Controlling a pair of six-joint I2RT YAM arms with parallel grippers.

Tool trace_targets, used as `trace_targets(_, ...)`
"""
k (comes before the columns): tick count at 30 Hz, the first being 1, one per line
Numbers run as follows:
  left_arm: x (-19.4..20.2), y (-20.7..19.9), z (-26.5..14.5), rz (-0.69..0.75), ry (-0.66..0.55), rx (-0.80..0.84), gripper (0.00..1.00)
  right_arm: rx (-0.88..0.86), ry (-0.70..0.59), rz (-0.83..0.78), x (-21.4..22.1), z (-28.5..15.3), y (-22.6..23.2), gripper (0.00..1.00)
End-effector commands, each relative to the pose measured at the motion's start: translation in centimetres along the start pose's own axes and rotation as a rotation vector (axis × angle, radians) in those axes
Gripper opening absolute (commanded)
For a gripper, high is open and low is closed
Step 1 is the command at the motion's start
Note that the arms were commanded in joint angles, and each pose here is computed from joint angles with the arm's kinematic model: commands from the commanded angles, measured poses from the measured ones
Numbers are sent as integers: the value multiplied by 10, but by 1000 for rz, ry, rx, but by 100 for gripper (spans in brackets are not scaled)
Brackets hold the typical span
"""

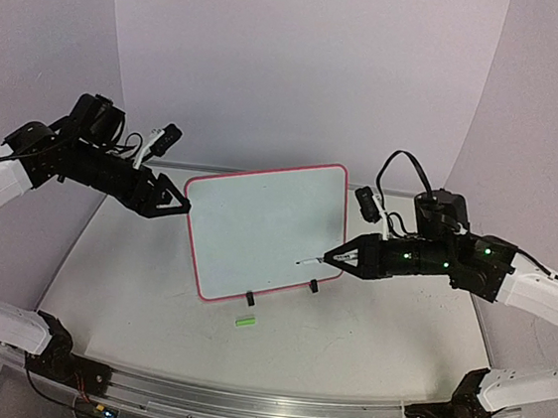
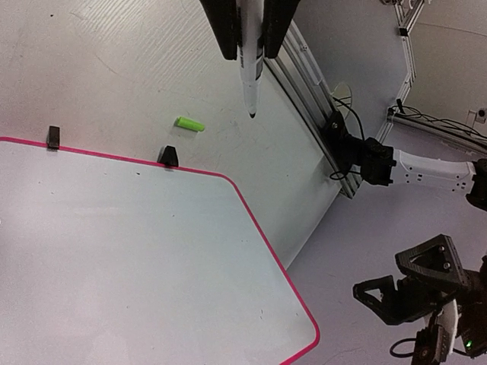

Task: Write a sentence on the whiteboard
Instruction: Hold the whiteboard at the center of the board.

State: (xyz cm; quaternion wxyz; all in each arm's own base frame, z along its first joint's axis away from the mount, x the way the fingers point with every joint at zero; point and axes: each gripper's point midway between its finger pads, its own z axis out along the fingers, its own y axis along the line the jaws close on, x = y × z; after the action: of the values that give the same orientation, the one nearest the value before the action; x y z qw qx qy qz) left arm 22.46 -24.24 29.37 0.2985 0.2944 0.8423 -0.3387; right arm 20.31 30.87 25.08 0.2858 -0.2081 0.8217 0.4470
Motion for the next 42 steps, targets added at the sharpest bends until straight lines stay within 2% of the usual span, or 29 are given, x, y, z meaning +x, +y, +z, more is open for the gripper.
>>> trace_targets(1,-16,4,-46,35,-96,-73,78,-33,-108,-46,-34,0,25,0)
trace_targets(7,-23,51,-63,-41,-181,-217,79,-47,-148,-74,-47,9,38,0)
trace_targets(12,-23,83,-56,-110,-215,-209,80,-63,-169,-90,-54,21,46,0)
trace_targets(20,-31,98,-38,-53,-230,-113,80,-69,-199,-114,-65,38,51,0)
trace_targets(30,-39,115,-23,-28,-288,-110,83,-92,-230,-169,-79,64,64,0)
trace_targets(42,-27,94,6,0,-240,114,80,-124,-238,-227,-98,108,79,0)
